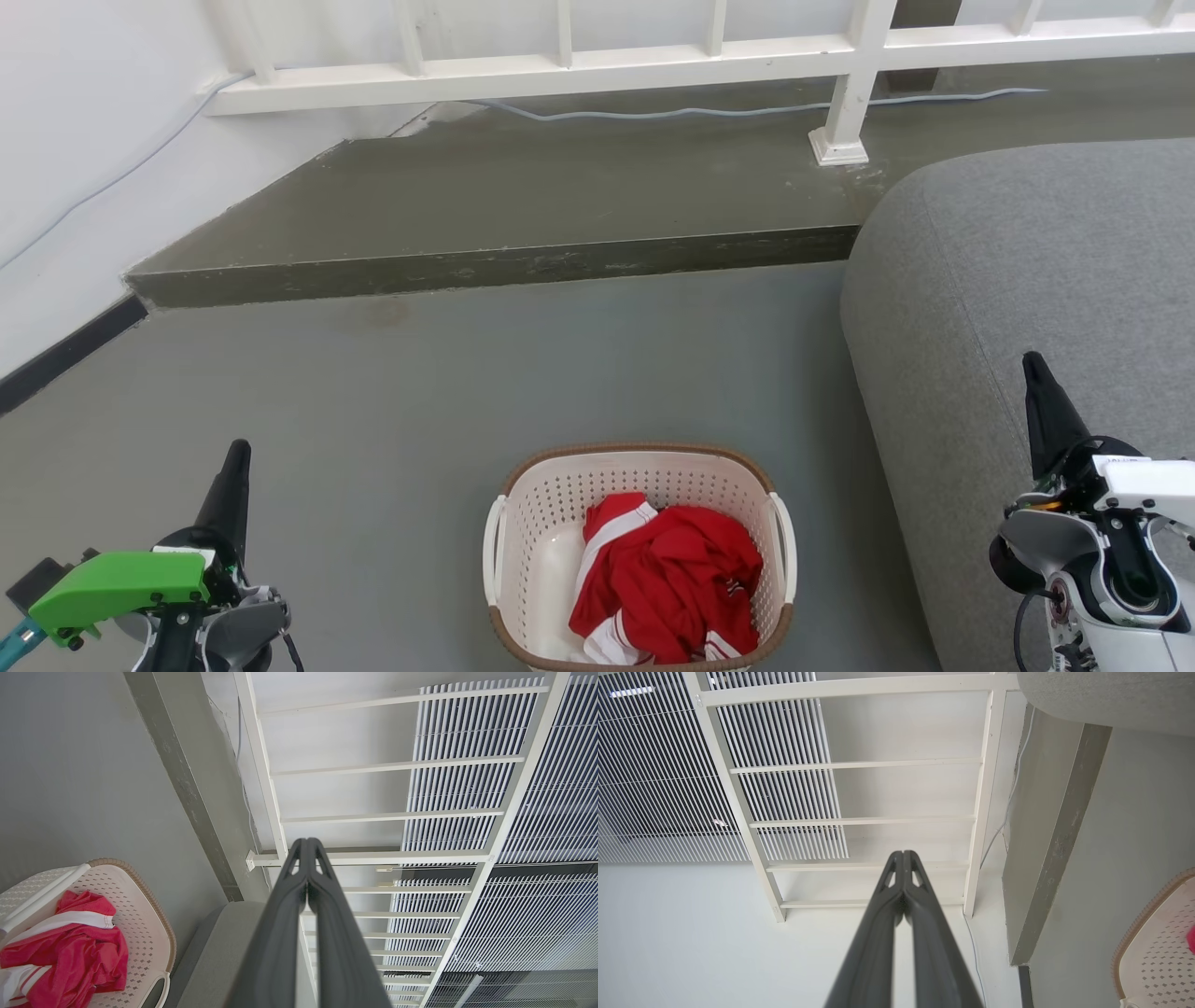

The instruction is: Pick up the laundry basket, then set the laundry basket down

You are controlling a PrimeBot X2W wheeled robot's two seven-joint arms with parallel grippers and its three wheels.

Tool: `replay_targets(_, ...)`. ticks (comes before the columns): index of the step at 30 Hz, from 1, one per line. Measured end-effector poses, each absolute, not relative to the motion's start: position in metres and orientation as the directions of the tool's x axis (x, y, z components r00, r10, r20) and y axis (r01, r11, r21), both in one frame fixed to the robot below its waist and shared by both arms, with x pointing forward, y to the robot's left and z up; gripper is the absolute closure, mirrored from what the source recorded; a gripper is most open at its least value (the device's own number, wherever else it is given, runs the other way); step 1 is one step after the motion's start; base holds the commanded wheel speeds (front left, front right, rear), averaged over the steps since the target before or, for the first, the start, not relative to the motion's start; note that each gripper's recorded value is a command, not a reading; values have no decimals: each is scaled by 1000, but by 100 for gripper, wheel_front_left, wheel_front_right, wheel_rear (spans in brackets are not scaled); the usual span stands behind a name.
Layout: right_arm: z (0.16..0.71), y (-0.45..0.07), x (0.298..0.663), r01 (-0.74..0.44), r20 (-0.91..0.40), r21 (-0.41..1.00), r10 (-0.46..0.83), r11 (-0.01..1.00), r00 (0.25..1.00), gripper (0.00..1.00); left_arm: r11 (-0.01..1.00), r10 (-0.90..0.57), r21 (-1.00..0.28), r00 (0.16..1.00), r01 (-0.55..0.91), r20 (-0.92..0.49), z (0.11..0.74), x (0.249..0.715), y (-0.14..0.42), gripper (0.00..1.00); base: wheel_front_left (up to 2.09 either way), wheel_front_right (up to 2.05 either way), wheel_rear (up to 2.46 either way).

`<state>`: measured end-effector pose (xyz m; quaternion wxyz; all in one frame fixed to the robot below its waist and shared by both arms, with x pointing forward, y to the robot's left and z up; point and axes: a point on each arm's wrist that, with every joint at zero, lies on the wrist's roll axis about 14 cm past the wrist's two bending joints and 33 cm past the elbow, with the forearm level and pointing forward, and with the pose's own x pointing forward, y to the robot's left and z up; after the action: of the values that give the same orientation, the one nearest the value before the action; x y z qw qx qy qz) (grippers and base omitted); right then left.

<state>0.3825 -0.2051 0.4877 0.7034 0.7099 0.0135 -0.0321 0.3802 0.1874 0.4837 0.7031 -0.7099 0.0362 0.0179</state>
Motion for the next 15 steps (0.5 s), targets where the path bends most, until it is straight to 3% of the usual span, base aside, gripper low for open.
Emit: replay_targets(15,488,-205,382,64,-65,998,-26,-10,998,100,-9,-26,-997,997,-76,-76,484,380,187,100,0,0,0)
